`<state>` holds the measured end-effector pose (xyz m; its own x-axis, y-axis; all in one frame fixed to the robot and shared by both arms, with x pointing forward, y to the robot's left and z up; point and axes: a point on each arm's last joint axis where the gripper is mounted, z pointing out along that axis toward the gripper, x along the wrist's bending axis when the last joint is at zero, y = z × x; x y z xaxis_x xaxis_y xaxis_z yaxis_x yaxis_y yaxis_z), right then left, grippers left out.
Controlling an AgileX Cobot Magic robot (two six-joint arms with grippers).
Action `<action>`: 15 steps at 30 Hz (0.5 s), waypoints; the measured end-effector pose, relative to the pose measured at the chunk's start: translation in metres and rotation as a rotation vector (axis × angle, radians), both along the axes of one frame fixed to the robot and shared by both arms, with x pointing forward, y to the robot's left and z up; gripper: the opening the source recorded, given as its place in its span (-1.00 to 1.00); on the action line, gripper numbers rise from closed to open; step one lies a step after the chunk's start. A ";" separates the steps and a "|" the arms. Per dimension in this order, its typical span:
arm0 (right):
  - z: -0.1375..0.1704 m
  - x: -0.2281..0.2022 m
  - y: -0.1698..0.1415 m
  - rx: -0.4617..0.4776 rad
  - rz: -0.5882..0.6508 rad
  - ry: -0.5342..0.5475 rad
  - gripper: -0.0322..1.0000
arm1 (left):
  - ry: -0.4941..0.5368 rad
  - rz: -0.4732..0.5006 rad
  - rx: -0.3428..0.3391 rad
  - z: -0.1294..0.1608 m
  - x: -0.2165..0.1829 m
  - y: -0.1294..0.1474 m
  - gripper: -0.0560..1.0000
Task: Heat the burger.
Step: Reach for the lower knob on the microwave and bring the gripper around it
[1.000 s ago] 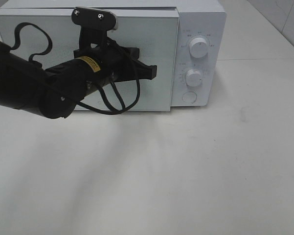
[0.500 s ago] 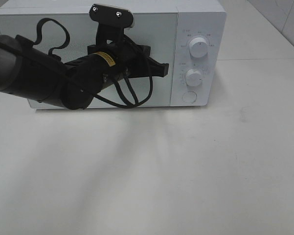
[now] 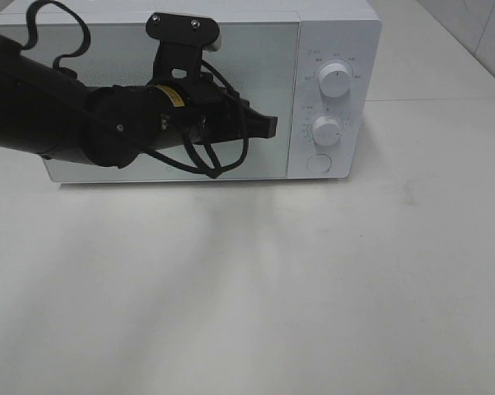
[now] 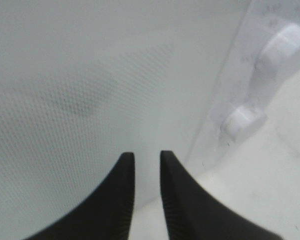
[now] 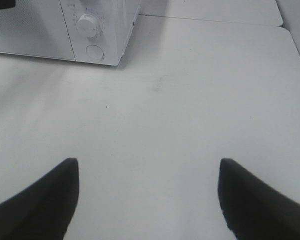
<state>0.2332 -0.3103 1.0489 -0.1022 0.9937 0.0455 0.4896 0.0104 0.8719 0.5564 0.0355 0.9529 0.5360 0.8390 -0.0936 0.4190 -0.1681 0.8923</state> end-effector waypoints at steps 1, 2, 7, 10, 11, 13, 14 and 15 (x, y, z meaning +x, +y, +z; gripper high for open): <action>0.000 0.000 0.000 0.000 0.000 0.000 0.52 | 0.023 -0.011 0.011 0.002 -0.003 0.001 -0.24; 0.000 0.000 0.000 0.000 0.000 0.000 0.52 | 0.023 -0.011 0.011 0.002 -0.003 0.001 -0.24; 0.000 0.000 0.000 0.000 0.000 0.000 0.52 | 0.170 -0.076 0.093 0.011 -0.021 0.006 0.80; 0.000 0.000 0.000 0.000 0.000 0.000 0.52 | 0.269 -0.124 0.157 0.017 -0.034 0.011 0.96; 0.000 0.000 0.000 0.000 0.000 0.000 0.52 | 0.294 -0.137 0.174 0.019 -0.037 0.012 0.97; 0.000 0.000 0.000 0.000 0.000 0.000 0.52 | 0.344 -0.161 0.210 0.022 -0.044 0.016 0.98; 0.000 0.000 0.000 0.000 0.000 0.000 0.52 | 0.344 -0.161 0.210 0.022 -0.044 0.016 0.98; 0.000 0.000 0.000 0.000 0.000 0.000 0.52 | 0.361 -0.172 0.225 0.024 -0.047 0.017 0.98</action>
